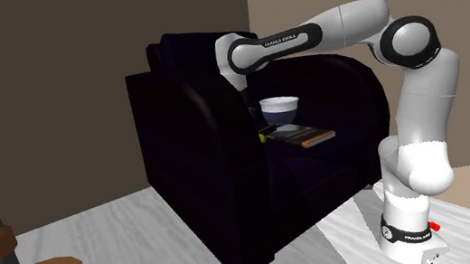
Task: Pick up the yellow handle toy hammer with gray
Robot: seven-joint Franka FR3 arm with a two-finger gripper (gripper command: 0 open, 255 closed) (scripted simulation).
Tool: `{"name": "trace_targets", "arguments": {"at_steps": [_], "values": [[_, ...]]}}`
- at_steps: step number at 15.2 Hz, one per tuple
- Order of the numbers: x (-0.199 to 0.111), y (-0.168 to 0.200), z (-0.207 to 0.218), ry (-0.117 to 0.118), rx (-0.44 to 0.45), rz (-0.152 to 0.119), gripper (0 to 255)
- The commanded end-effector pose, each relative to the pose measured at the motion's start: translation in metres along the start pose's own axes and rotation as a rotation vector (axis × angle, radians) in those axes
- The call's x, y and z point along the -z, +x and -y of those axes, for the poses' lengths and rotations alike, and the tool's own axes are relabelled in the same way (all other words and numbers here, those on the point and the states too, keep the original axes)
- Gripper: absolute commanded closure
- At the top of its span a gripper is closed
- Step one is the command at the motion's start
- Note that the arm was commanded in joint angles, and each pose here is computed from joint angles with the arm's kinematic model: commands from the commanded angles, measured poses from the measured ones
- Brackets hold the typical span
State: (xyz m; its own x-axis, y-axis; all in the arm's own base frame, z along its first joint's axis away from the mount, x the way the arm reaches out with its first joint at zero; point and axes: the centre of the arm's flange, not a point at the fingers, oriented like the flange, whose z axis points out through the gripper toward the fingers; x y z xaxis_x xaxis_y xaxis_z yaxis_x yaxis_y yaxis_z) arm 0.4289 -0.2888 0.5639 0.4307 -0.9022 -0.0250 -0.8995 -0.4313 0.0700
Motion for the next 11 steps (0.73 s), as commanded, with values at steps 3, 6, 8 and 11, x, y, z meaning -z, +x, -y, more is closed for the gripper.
{"name": "trace_targets", "arguments": {"at_steps": [3, 6, 8, 11], "values": [[0.0, 0.0, 0.0, 0.0, 0.0, 0.0, 255], [0.011, 0.0, -0.002, 0.0, 0.0, 0.0, 255], [0.022, 0.0, -0.002, 0.0, 0.0, 0.0, 255], [0.037, -0.001, -0.003, 0.0, 0.0, 0.0, 255]]}}
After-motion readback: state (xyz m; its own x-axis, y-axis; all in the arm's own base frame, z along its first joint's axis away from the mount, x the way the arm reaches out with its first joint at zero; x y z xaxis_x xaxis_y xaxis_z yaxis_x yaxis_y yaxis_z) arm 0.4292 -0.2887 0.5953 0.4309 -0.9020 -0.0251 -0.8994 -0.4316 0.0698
